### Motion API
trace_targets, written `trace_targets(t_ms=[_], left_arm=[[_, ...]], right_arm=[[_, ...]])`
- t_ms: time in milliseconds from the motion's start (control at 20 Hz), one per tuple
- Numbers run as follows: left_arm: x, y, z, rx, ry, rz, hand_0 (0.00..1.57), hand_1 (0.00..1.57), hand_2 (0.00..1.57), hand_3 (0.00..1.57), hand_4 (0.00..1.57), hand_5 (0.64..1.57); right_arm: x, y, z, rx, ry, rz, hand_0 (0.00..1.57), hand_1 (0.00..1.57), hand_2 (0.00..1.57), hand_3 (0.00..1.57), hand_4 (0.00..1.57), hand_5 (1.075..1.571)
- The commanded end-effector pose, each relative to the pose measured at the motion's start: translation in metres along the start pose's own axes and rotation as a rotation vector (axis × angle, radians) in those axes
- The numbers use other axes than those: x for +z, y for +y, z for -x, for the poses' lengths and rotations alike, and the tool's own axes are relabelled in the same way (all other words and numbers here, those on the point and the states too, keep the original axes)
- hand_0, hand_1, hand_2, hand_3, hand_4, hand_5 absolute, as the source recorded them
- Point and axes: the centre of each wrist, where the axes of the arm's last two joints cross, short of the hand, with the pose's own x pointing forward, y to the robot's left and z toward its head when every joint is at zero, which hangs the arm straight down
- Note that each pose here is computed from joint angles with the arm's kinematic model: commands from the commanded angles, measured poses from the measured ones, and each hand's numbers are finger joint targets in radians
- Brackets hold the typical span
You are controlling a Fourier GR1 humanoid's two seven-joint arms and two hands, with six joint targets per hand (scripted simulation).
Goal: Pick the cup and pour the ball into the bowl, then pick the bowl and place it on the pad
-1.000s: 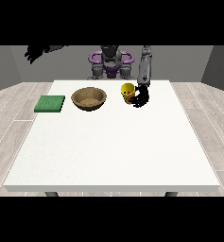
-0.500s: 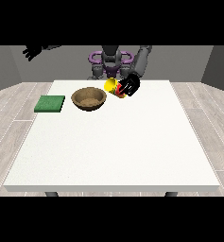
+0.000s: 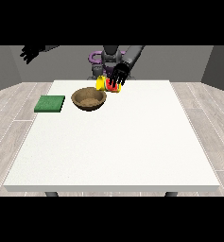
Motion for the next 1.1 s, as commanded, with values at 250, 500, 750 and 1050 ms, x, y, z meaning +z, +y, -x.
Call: trace_targets(t_ms=[250,500,750,1050], left_arm=[[-0.026,0.026,-0.066,-0.462,-0.031,-0.031,1.46,1.46,1.57,1.57,1.26,1.557],[-0.03,0.031,-0.079,-0.709,-0.06,-0.042,1.22,1.22,1.57,1.57,1.06,1.571],[-0.012,0.025,-0.094,-0.755,-0.129,0.068,0.25,0.25,1.23,1.56,1.08,1.57],[-0.008,0.039,-0.115,-0.752,-0.209,0.041,0.0,0.0,1.06,1.55,1.11,1.57]], right_arm=[[-0.019,0.009,0.008,0.011,0.038,-0.04,0.0,0.0,0.0,0.18,0.69,1.556],[-0.03,0.028,0.012,0.006,0.029,-0.047,0.0,0.0,0.0,0.29,0.69,1.552],[-0.043,0.052,0.012,-0.007,0.039,-0.062,0.0,0.0,0.0,0.32,0.69,1.553],[-0.038,0.036,0.019,-0.006,0.002,-0.004,0.0,0.0,0.0,0.14,0.73,1.546]])
